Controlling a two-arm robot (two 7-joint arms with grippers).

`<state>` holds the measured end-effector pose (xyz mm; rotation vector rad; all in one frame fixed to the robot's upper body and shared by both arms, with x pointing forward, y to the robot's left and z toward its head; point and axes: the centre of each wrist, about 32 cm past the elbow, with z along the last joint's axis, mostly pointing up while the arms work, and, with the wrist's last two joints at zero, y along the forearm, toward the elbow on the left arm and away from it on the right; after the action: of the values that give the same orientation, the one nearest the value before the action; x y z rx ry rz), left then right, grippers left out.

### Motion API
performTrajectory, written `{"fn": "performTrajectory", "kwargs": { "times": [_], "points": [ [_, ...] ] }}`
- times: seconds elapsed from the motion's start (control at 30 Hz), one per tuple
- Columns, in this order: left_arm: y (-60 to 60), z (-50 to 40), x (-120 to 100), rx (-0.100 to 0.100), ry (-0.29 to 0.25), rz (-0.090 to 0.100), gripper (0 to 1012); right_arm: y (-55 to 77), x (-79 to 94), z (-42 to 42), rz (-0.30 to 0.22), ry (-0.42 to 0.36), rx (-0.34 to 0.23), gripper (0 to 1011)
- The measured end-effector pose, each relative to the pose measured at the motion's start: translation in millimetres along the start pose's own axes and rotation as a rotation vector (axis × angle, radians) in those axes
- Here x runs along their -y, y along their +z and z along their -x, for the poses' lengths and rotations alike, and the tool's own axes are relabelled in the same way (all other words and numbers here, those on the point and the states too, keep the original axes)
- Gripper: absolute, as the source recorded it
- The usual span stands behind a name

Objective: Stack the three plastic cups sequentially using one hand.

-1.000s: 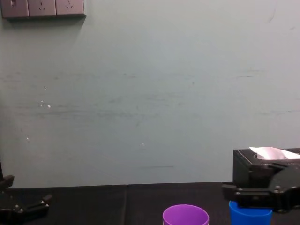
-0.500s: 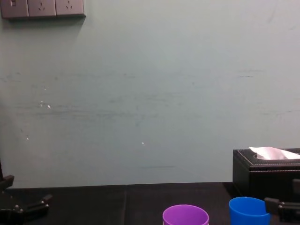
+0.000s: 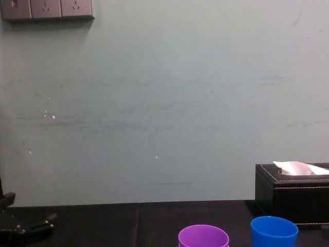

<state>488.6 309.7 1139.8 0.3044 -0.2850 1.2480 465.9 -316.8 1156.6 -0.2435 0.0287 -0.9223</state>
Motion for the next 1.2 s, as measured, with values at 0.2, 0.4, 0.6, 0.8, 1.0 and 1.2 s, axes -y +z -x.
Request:
{"fn": "performTrajectory", "kwargs": {
  "times": [0.2, 0.4, 0.6, 0.8, 1.0, 1.2],
  "points": [
    [0.0, 0.0, 0, 0.000, 0.000, 0.000, 1010, -5.9, -5.7, 2.6, 0.016, 0.004, -0.010, 1004],
    [0.0, 0.0, 0, 0.000, 0.000, 0.000, 1010, -8.1, -12.0, 3.7, 0.024, 0.005, -0.014, 1004],
    [0.0, 0.0, 0, 0.000, 0.000, 0.000, 1010, -9.1, -17.3, 4.0, 0.029, 0.007, -0.014, 1004],
    [0.0, 0.0, 0, 0.000, 0.000, 0.000, 1010, -8.4, -22.6, 3.7, 0.031, 0.009, -0.013, 1004],
    [0.0, 0.0, 0, 0.000, 0.000, 0.000, 1010, -8.3, -28.9, 2.9, 0.035, 0.008, -0.018, 1004],
    [0.0, 0.0, 0, 0.000, 0.000, 0.000, 1010, -6.7, -35.4, 3.0, 0.036, 0.009, -0.018, 1004]
  ]
}}
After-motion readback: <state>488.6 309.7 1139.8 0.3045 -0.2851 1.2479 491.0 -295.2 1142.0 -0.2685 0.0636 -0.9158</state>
